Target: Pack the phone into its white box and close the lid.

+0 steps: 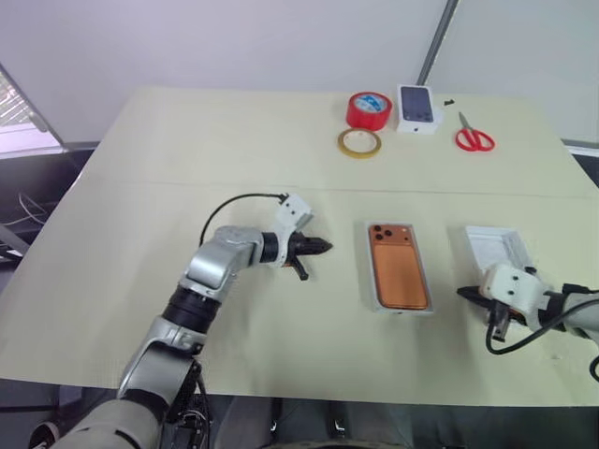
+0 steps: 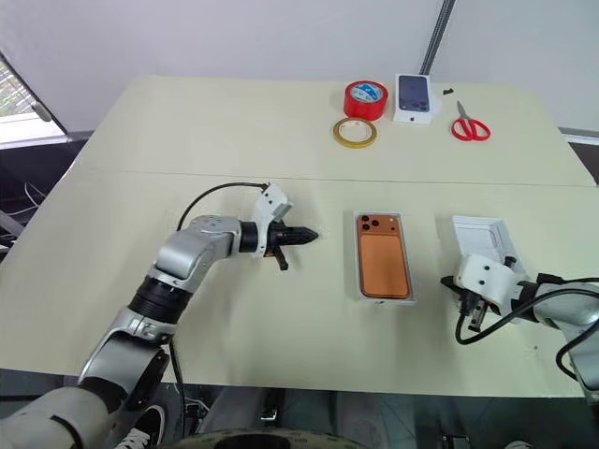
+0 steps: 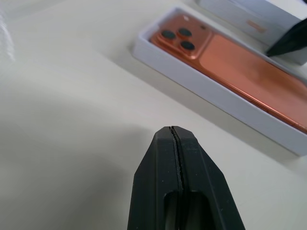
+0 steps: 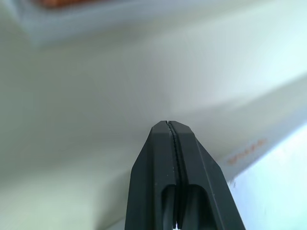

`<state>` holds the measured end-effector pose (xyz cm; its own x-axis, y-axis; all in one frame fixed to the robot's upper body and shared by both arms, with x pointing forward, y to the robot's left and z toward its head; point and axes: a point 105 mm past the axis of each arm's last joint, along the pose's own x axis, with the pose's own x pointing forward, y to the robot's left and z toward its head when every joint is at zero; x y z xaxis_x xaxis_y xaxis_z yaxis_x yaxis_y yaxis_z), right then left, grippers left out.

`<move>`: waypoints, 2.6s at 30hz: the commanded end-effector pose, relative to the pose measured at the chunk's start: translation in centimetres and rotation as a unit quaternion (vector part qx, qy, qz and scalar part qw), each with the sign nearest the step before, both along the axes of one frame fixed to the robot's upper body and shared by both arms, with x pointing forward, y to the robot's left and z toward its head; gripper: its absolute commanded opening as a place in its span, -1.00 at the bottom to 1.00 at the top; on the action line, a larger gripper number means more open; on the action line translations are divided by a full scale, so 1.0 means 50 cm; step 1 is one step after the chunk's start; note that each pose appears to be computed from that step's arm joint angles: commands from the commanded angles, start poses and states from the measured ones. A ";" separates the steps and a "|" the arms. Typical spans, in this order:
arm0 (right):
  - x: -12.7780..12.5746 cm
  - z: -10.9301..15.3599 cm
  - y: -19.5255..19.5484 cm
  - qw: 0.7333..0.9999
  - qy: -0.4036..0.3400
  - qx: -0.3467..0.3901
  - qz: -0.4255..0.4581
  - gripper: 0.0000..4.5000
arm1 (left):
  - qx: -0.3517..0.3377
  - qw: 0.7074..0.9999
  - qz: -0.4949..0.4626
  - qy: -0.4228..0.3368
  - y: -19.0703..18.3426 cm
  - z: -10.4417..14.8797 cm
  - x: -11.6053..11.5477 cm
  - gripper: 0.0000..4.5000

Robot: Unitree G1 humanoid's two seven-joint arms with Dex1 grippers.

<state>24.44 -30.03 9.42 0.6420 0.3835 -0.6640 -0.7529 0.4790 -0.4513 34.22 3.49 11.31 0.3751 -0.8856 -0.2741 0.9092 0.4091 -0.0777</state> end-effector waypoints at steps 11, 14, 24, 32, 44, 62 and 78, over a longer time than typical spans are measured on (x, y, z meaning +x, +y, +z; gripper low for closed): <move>0.059 0.111 0.007 0.975 -0.081 0.174 -0.111 0.98 | -0.031 0.990 -0.042 -0.131 0.156 0.078 -0.048 0.94; 0.075 0.118 -0.013 0.961 -0.111 0.176 -0.180 0.98 | -0.003 0.987 -0.034 -0.159 0.197 0.072 -0.045 0.94; 0.002 0.037 0.001 0.960 -0.031 0.125 -0.247 0.98 | 0.012 0.969 -0.084 -0.231 0.212 0.067 -0.075 0.94; -0.003 0.051 0.038 0.945 0.056 0.176 -0.271 0.98 | 0.024 0.960 -0.130 -0.246 0.192 0.056 -0.090 0.94; 0.027 0.038 0.024 0.933 0.110 0.159 -0.304 0.16 | 0.021 0.951 -0.163 -0.261 0.176 0.051 -0.122 0.96; 0.117 0.099 0.056 0.900 0.056 0.304 -0.308 -0.98 | 0.008 0.956 -0.133 -0.260 0.168 0.054 -0.110 0.96; 0.077 0.204 0.363 0.715 0.197 0.669 -0.041 -0.98 | -0.059 0.969 -0.055 -0.235 0.140 0.087 -0.079 0.96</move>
<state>29.77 -12.69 18.42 0.6102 0.7904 0.0544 -0.5746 0.3943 0.7171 30.57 10.89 14.64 0.3417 -0.9394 -0.0272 0.8972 0.3174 0.3072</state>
